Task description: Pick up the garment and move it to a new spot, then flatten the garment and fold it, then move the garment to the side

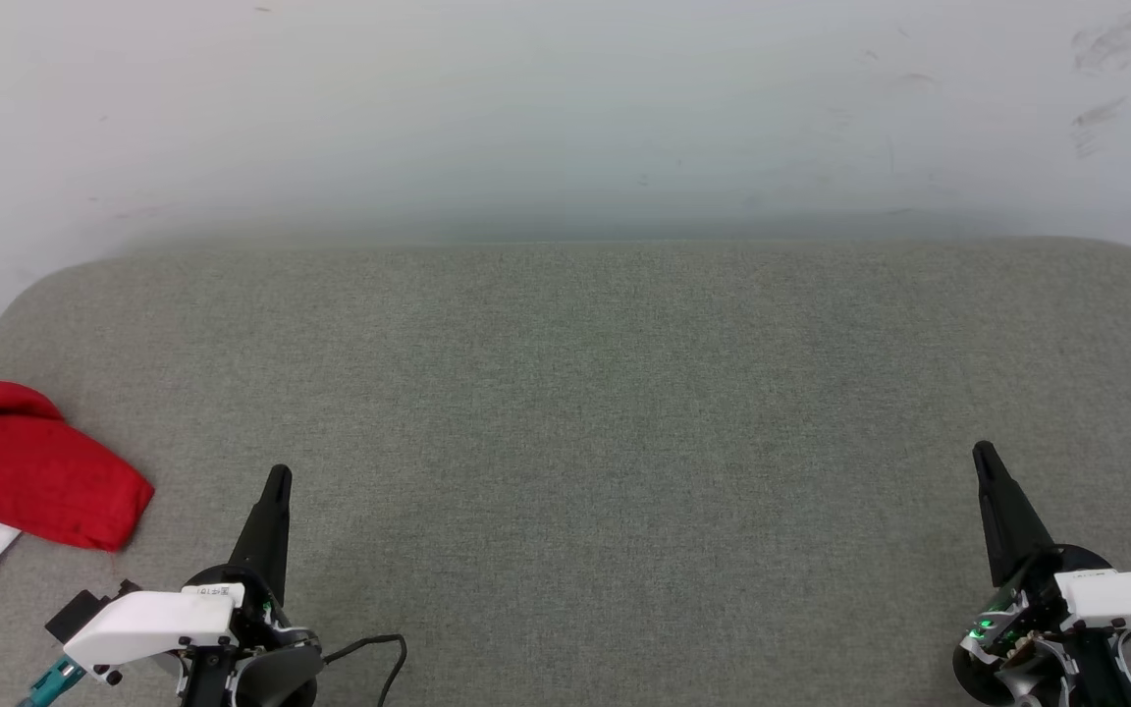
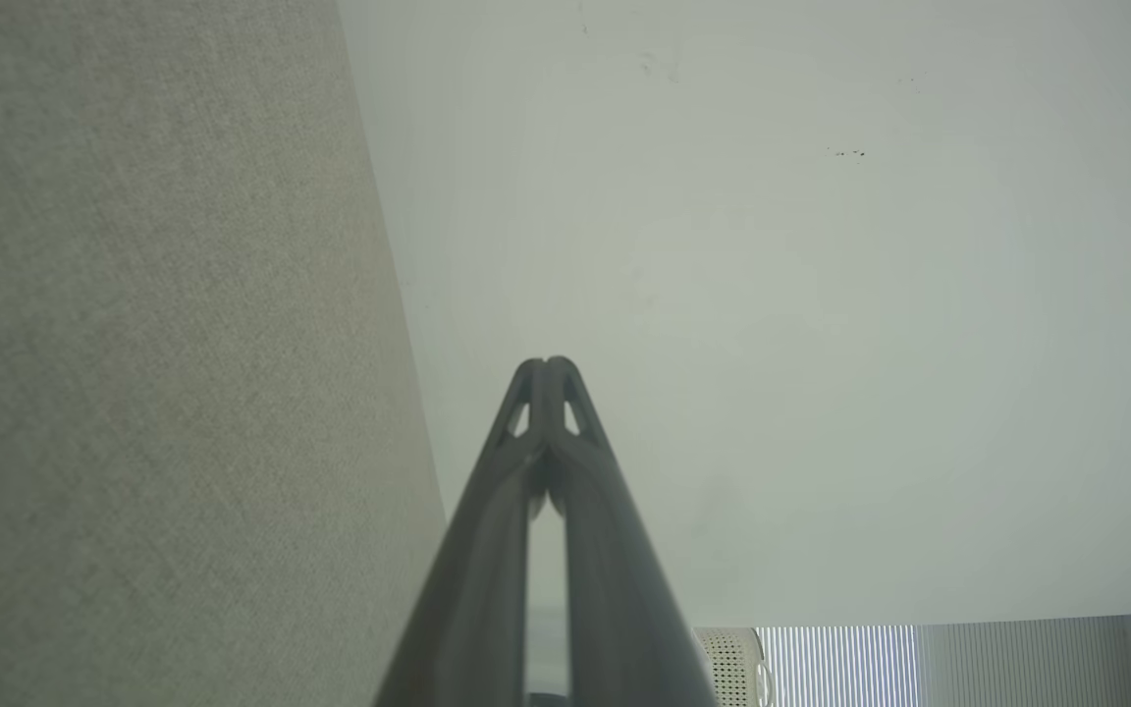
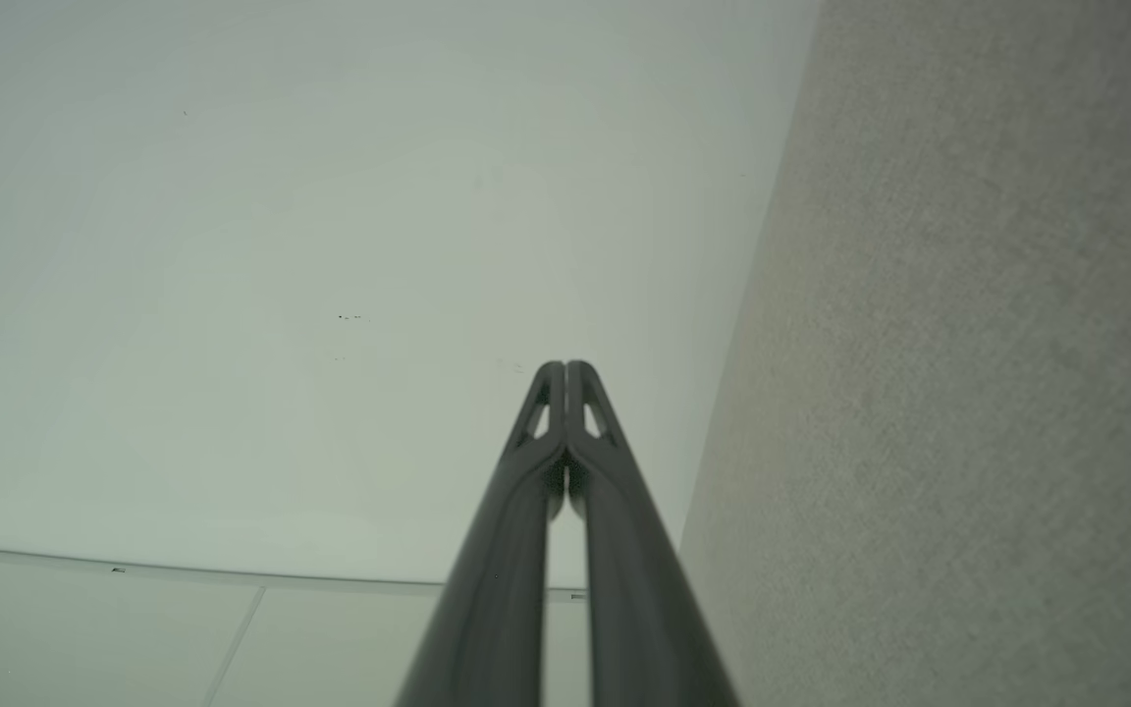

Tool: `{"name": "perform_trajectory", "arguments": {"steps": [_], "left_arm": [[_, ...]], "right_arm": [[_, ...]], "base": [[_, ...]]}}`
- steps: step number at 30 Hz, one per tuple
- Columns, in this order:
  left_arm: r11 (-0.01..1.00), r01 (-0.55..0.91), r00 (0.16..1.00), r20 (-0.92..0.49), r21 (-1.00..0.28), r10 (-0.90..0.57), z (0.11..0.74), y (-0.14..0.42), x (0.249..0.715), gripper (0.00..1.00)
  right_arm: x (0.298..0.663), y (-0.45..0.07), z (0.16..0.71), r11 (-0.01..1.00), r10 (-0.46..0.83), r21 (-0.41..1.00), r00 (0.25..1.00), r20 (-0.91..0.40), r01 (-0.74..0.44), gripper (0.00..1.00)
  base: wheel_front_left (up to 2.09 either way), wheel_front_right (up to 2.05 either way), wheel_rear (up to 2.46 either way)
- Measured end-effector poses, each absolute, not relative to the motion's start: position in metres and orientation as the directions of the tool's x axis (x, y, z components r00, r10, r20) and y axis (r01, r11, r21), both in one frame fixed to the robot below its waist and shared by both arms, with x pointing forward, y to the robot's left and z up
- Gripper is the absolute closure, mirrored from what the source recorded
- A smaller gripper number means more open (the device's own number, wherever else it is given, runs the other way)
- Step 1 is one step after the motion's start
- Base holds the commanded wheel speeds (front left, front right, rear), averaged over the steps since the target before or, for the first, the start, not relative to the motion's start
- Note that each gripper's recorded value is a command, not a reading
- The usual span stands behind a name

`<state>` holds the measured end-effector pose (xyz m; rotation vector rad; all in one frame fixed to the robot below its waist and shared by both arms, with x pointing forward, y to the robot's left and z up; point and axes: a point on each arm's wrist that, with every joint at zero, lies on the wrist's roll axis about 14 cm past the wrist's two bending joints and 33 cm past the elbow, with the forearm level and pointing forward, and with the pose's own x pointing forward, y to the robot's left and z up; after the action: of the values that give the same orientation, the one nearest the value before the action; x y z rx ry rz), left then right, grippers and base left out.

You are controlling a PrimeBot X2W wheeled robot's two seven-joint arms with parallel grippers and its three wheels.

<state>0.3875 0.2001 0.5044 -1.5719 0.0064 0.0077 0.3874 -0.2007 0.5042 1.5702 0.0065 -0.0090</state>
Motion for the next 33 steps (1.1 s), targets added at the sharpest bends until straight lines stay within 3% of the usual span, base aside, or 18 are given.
{"name": "perform_trajectory", "arguments": {"steps": [31,32,33], "left_arm": [[-0.001,-0.009,1.000,-0.009,-1.000,0.001,0.5044,0.2001,0.3875,1.00],[-0.003,-0.015,1.000,-0.015,-1.000,0.001,0.5025,0.1999,0.3869,0.00],[-0.005,-0.029,1.000,-0.029,-1.000,0.001,0.4976,0.1994,0.3850,0.00]], "right_arm": [[0.3874,-0.2007,0.5042,0.001,-0.002,1.000,1.000,-0.010,0.010,1.00],[0.3867,-0.2008,0.5021,0.000,-0.002,1.000,1.000,-0.016,0.016,0.00],[0.3847,-0.2009,0.4973,-0.001,-0.003,1.000,1.000,-0.030,0.030,0.00]], "base": [[0.00,0.00,0.00],[0.00,0.00,0.00],[0.00,0.00,0.00]]}}
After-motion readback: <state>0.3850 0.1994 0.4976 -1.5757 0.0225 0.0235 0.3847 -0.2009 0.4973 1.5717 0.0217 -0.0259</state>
